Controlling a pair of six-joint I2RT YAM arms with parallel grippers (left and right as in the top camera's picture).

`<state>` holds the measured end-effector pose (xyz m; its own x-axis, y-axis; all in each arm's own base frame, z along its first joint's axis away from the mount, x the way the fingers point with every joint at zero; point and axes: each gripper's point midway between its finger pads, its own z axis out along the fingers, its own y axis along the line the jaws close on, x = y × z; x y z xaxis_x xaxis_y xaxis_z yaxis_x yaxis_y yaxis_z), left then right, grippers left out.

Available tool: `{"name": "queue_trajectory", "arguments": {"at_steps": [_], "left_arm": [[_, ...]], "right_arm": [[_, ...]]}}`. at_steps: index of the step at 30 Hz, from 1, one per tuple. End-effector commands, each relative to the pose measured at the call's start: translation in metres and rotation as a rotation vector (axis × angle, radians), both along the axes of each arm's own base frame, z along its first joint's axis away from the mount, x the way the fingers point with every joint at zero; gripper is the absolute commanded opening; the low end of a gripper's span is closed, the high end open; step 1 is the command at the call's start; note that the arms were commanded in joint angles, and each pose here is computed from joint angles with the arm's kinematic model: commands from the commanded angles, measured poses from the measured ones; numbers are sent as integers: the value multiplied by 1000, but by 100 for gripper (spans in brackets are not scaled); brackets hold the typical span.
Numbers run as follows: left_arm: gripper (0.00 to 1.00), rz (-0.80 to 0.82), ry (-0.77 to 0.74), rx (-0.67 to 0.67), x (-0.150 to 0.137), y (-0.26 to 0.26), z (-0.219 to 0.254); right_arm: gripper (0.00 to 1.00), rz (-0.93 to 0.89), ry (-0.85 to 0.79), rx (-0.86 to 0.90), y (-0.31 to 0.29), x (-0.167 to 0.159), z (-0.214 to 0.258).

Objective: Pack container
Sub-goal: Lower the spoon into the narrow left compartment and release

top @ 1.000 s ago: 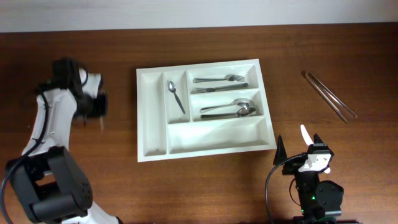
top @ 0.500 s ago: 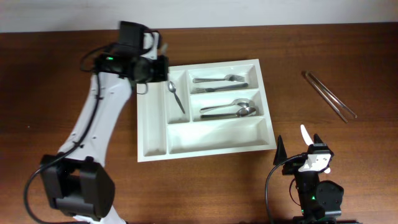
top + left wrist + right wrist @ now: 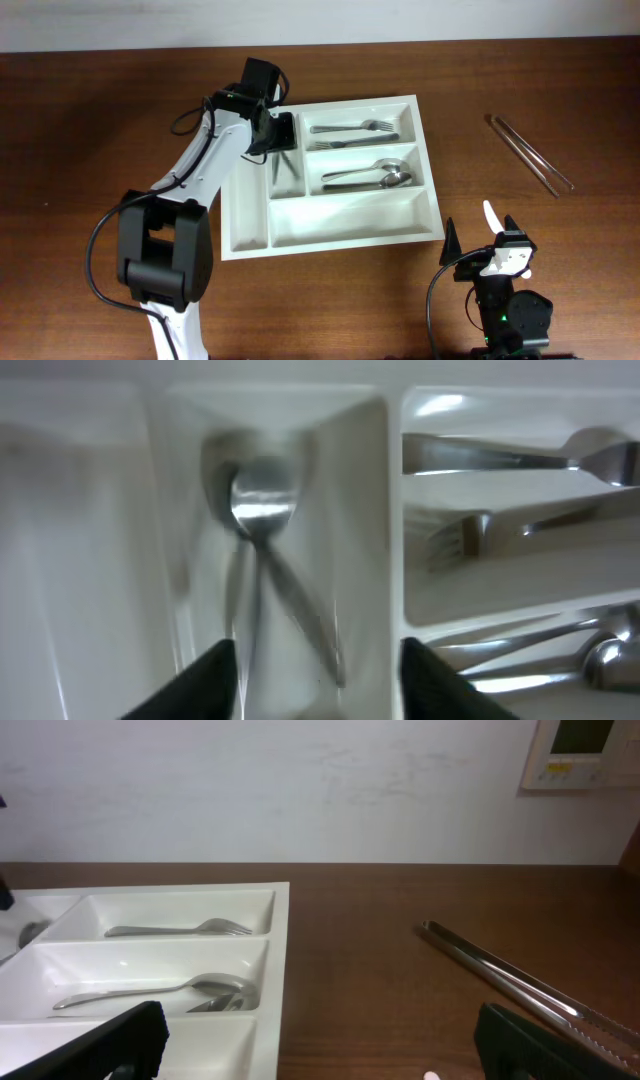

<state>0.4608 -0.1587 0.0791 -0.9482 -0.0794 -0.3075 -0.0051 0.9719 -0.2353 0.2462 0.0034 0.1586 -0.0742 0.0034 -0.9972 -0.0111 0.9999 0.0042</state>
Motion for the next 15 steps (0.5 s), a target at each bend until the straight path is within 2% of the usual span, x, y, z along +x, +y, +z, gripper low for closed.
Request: {"name": "queue_trajectory", "arguments": {"at_steps": [1,4,7,8,12,15], "left_arm": [[72,-20,-25,1,6,-1,7],[79,-75,-76,6,13,-2,28],[87,-33,-169,-5,31,16,83],[92,-7,-203,3,35,27,101],[97,148,-343,76,46,96,174],[99,254,-414,108,42,145,209]], "right_arm": [[99,-21,4,11,-4,0,-3],[99,-21,4,11,-4,0,-3],[99,-21,4,11,-4,0,-3],[99,-21,4,11,-4,0,-3],[99,-21,4,11,-4,0,-3],[99,-21,4,11,-4,0,-3]]}}
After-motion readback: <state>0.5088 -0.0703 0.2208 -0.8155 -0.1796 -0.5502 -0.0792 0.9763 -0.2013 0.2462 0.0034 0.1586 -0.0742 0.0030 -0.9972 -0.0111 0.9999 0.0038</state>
